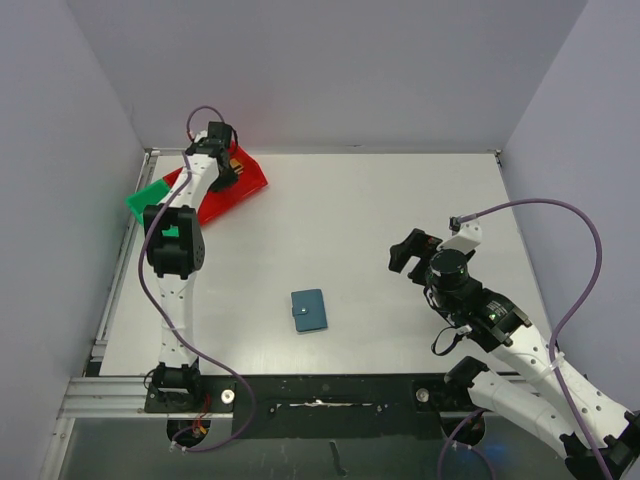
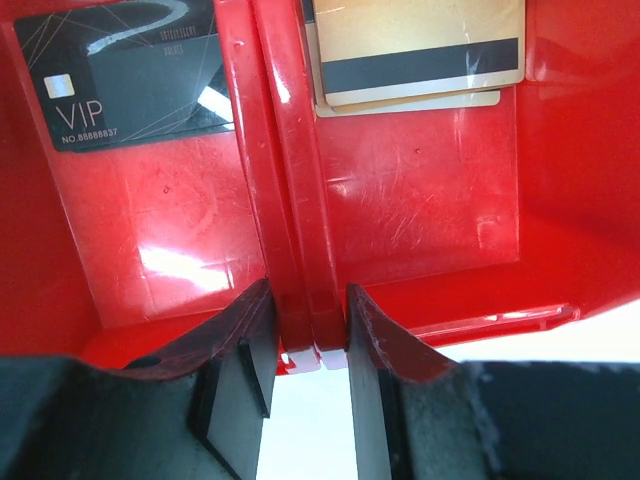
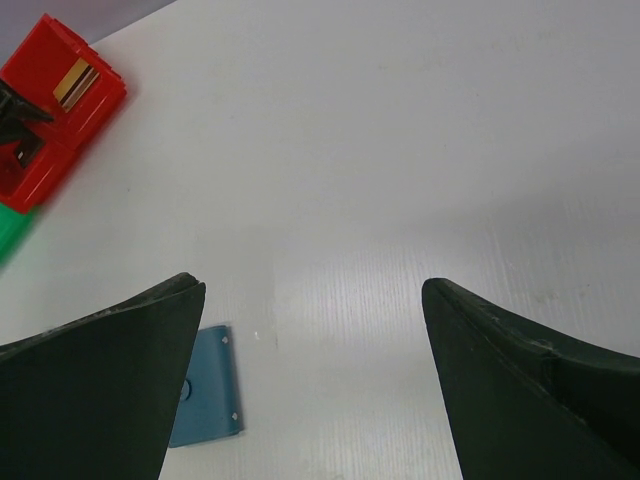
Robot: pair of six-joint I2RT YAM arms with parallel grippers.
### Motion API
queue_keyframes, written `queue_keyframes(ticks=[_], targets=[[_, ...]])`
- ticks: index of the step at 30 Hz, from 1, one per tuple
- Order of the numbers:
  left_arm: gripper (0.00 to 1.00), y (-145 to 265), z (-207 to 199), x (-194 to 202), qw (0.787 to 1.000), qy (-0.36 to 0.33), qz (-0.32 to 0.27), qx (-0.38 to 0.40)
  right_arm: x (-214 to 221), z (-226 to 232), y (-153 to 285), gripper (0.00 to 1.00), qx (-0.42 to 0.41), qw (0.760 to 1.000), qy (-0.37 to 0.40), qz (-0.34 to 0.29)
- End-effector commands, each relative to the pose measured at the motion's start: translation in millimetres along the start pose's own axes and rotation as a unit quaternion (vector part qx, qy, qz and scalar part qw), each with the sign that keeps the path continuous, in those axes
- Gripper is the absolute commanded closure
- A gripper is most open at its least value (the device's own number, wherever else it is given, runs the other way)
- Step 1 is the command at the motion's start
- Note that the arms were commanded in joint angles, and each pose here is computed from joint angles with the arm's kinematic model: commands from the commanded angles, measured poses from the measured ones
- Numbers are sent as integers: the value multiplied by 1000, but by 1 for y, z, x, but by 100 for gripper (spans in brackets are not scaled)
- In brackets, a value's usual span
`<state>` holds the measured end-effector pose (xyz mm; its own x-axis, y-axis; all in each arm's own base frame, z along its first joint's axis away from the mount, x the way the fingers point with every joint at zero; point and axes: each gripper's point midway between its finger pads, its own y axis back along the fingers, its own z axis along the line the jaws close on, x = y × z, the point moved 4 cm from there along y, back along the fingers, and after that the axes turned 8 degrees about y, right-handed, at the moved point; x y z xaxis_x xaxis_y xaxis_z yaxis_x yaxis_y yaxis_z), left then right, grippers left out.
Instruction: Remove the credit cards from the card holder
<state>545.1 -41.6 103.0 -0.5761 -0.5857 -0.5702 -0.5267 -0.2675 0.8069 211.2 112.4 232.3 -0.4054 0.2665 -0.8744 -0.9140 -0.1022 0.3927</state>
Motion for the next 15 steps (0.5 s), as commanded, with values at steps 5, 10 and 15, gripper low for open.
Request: queue_keyframes(ticks=[5, 10, 15], targets=[[81, 46, -29, 29, 999, -11, 1, 47, -18, -2, 3, 5, 13, 999, -10, -34], [81, 61, -41, 57, 998, -22, 8, 62, -15, -4, 3, 5, 19, 999, -8, -31], [81, 81, -55, 85, 996, -38, 15, 84, -12, -8, 2, 5, 30, 999, -11, -28]])
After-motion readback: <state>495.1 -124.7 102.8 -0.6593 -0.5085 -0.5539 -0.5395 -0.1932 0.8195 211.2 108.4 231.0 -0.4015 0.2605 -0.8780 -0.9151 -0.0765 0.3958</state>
